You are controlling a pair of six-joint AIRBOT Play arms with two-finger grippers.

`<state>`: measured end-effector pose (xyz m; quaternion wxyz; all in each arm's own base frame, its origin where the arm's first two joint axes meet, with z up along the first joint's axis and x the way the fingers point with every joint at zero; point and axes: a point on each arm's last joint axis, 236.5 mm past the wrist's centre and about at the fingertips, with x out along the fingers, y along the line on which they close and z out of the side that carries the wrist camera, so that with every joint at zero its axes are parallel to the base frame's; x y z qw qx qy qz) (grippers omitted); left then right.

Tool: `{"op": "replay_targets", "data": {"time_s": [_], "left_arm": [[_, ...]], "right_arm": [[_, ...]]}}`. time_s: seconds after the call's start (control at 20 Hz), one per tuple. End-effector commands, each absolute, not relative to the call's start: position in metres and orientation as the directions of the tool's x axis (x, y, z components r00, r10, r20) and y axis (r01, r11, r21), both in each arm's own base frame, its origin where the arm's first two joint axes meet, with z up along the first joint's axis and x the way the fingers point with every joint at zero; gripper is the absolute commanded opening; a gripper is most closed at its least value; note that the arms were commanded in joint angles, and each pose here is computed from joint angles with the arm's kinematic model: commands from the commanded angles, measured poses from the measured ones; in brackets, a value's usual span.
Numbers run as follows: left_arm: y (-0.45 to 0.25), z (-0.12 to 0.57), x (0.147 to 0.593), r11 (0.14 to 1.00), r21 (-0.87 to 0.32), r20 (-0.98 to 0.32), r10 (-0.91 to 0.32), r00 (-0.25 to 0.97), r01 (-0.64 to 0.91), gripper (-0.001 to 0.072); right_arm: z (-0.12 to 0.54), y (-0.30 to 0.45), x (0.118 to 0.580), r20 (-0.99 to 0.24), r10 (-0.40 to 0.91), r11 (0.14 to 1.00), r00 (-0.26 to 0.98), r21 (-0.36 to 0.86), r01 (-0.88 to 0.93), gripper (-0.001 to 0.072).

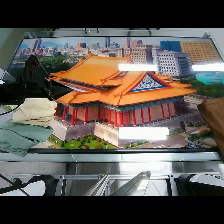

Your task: Fold the shirts.

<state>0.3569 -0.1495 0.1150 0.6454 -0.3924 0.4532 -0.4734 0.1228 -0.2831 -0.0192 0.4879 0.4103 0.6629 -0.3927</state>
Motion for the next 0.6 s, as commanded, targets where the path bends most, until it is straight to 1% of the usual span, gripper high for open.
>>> {"op": "replay_targets", "data": {"time_s": [0.0,0.05,0.15,0.2,0.25,0.3,0.4,0.45,0.5,0.55], "left_arm": [[-0.149,0.118,0.358,0.248,-0.931,-0.216,-0.966,0.141,0.267,0.0004],[-0.149,0.125,0.36,0.246,-0.925,-0.214,-0.967,0.139,0.288,0.0004],[-0.148,0.148,0.359,0.239,-0.903,-0.212,-0.971,0.112,0.356,0.0004],[-0.148,0.16,0.358,0.236,-0.897,-0.216,-0.972,0.096,0.373,0.0004],[-0.148,0.172,0.357,0.235,-0.89,-0.219,-0.972,0.085,0.391,0.0003],[-0.147,0.181,0.357,0.242,-0.876,-0.227,-0.97,0.087,0.417,0.0003],[-0.146,0.191,0.35,0.27,-0.866,-0.234,-0.963,0.135,0.42,0.0003],[-0.149,0.185,0.336,0.285,-0.868,-0.25,-0.958,0.138,0.406,0.0003],[-0.151,0.171,0.318,0.317,-0.87,-0.288,-0.948,0.134,0.378,0.0003],[-0.153,0.148,0.295,0.362,-0.869,-0.338,-0.932,0.13,0.337,0.0004]], "right_arm": [[-0.019,-0.257,0.154,-0.961,0.262,0.331,-0.088,0.004,0.944,0.0156],[-0.014,-0.246,0.179,-0.952,0.305,0.325,0.006,0.11,0.939,0.0017],[0.012,-0.217,0.25,-0.867,0.413,0.323,0.279,0.425,0.846,0.0017],[0.033,-0.203,0.284,-0.793,0.453,0.318,0.407,0.57,0.758,0.0017],[0.056,-0.186,0.314,-0.718,0.48,0.345,0.503,0.682,0.645,0.0017],[0.073,-0.167,0.333,-0.676,0.493,0.395,0.547,0.734,0.552,0.0016],[0.082,-0.113,0.346,-0.659,0.511,0.5,0.551,0.75,0.433,0.0015],[0.079,-0.079,0.342,-0.652,0.535,0.529,0.537,0.754,0.389,0.0015],[0.074,-0.037,0.333,-0.628,0.584,0.55,0.514,0.772,0.319,0.0015],[0.068,0.005,0.319,-0.6,0.636,0.552,0.485,0.793,0.256,0.0015]]}}
